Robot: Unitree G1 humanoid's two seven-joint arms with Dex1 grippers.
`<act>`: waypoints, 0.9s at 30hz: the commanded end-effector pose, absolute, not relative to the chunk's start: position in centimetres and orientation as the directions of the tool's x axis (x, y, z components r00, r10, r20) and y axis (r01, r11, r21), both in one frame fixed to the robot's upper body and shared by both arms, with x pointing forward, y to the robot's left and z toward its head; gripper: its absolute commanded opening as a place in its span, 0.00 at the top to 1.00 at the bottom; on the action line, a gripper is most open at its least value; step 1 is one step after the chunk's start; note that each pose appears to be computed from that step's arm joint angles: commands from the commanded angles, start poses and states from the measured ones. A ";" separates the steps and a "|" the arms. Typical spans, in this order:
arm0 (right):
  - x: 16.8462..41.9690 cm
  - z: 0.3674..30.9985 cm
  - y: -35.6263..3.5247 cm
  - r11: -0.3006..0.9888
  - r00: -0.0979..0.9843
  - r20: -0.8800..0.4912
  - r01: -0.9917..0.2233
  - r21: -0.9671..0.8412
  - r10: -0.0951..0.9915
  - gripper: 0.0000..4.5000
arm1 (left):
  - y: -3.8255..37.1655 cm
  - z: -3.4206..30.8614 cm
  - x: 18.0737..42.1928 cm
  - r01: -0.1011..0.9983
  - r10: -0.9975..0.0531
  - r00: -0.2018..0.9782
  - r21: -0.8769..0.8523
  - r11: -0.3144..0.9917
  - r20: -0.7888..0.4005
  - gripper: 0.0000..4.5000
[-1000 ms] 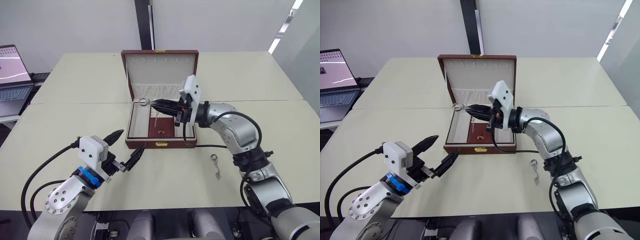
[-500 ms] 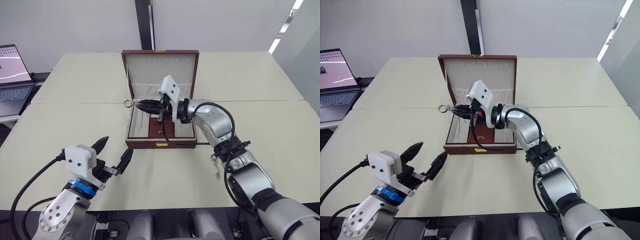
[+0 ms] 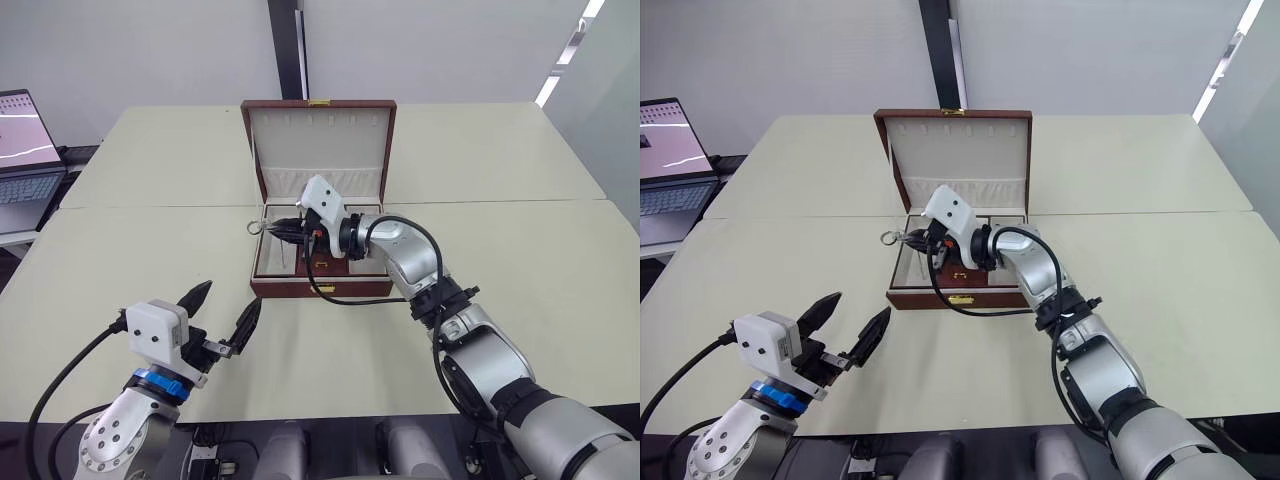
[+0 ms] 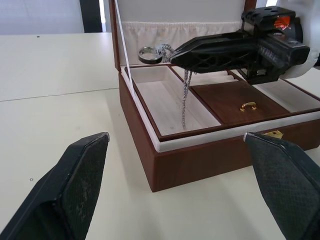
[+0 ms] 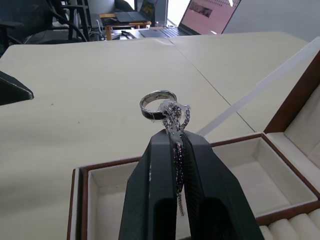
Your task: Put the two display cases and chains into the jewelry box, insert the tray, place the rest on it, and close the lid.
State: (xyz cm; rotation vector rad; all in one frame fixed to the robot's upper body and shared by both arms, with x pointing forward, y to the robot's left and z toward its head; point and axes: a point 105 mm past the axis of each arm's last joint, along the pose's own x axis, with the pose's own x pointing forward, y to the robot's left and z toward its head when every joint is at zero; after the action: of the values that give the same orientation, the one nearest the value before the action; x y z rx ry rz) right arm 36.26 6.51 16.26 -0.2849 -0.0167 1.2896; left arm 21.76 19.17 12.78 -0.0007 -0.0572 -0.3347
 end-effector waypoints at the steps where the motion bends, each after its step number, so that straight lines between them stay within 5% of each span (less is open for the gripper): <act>1: 35.9 16.9 7.2 0.234 0.270 -0.123 -0.941 -0.245 0.955 1.00 | 19.5 12.8 21.4 0.336 -0.337 0.938 0.028 0.941 0.083 0.00; 2: 35.9 16.8 7.2 0.234 0.269 -0.124 -0.941 -0.243 0.955 1.00 | 19.6 12.5 21.3 0.336 -0.337 0.938 0.028 0.941 0.081 0.00; 18: 36.0 20.3 5.7 0.261 0.270 -0.013 -0.941 -0.216 0.963 0.02 | 21.7 9.1 21.3 0.365 -0.366 0.927 0.033 0.931 0.077 0.00; 27: 35.4 20.7 1.0 0.268 0.273 0.009 -0.937 -0.226 0.962 0.01 | 22.4 8.6 22.3 0.422 -0.423 0.904 0.040 0.906 0.054 0.00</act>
State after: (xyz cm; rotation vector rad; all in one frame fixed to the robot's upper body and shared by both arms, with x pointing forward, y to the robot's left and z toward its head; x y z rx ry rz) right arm 36.00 1.75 19.22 -0.2085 -0.0950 1.2739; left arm 22.23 21.93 7.76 0.0110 -0.0358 -0.4293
